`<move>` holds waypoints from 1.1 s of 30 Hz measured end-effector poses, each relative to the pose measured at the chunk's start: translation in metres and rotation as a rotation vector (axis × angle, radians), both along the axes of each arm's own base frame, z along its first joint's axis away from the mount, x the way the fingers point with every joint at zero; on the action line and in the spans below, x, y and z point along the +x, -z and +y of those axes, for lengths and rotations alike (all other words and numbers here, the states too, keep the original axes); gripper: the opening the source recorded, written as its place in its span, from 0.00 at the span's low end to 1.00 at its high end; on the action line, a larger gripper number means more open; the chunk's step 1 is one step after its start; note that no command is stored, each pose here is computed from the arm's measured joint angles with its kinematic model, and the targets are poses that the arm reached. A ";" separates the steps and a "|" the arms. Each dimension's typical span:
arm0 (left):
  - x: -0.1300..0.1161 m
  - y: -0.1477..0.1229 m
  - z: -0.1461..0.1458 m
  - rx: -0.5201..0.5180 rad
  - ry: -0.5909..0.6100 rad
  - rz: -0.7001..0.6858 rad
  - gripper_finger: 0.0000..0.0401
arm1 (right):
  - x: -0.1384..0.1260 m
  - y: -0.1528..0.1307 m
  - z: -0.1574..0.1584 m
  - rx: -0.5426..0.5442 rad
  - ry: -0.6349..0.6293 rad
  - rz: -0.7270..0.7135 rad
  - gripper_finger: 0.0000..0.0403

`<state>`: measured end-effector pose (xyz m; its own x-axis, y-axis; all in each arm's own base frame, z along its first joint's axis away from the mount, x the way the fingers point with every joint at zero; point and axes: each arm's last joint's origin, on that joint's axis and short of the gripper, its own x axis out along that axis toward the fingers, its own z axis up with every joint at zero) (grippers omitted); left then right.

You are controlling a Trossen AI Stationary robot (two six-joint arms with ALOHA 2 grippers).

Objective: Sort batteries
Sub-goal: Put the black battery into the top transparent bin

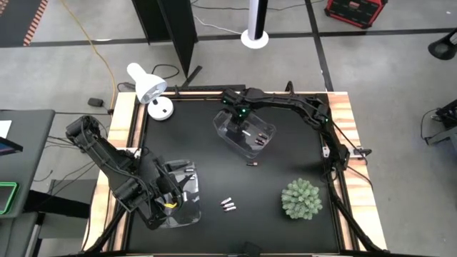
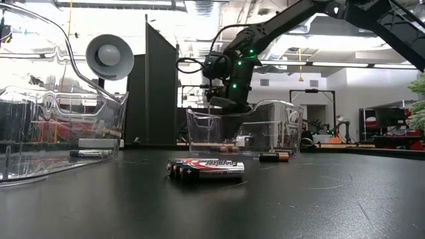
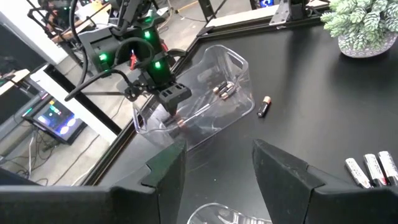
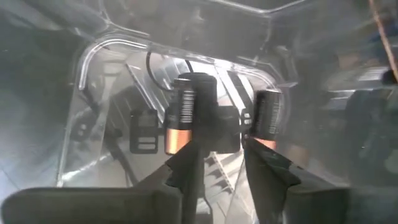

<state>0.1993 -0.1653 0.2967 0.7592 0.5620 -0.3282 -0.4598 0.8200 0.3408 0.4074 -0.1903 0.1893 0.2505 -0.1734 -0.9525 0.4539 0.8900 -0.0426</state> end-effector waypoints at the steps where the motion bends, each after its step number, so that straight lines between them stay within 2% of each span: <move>1: 0.000 0.000 0.000 0.000 0.000 0.000 0.44 | 0.000 0.000 0.000 -0.002 0.000 0.001 0.35; 5: 0.000 0.000 0.000 0.000 0.000 0.000 0.44 | 0.000 -0.001 0.000 -0.010 -0.008 -0.007 0.42; 10: 0.000 0.000 0.000 0.000 0.000 0.000 0.44 | 0.003 -0.017 0.007 -0.065 -0.061 -0.045 0.43; 18: 0.000 0.000 0.000 -0.001 0.000 -0.001 0.44 | -0.002 -0.074 0.040 -0.180 -0.128 -0.148 0.40; 23: 0.000 0.000 0.000 -0.001 -0.001 -0.001 0.44 | -0.008 -0.097 0.072 -0.189 -0.188 -0.173 0.37; 27: 0.000 0.000 0.000 -0.002 -0.001 -0.002 0.44 | -0.018 -0.092 0.110 -0.173 -0.274 -0.154 0.34; 30: 0.000 0.000 0.000 -0.002 -0.001 -0.002 0.44 | -0.031 -0.074 0.142 -0.143 -0.337 -0.102 0.32; 33: 0.000 0.000 0.000 -0.002 -0.001 -0.002 0.44 | -0.047 -0.057 0.170 -0.114 -0.342 -0.074 0.32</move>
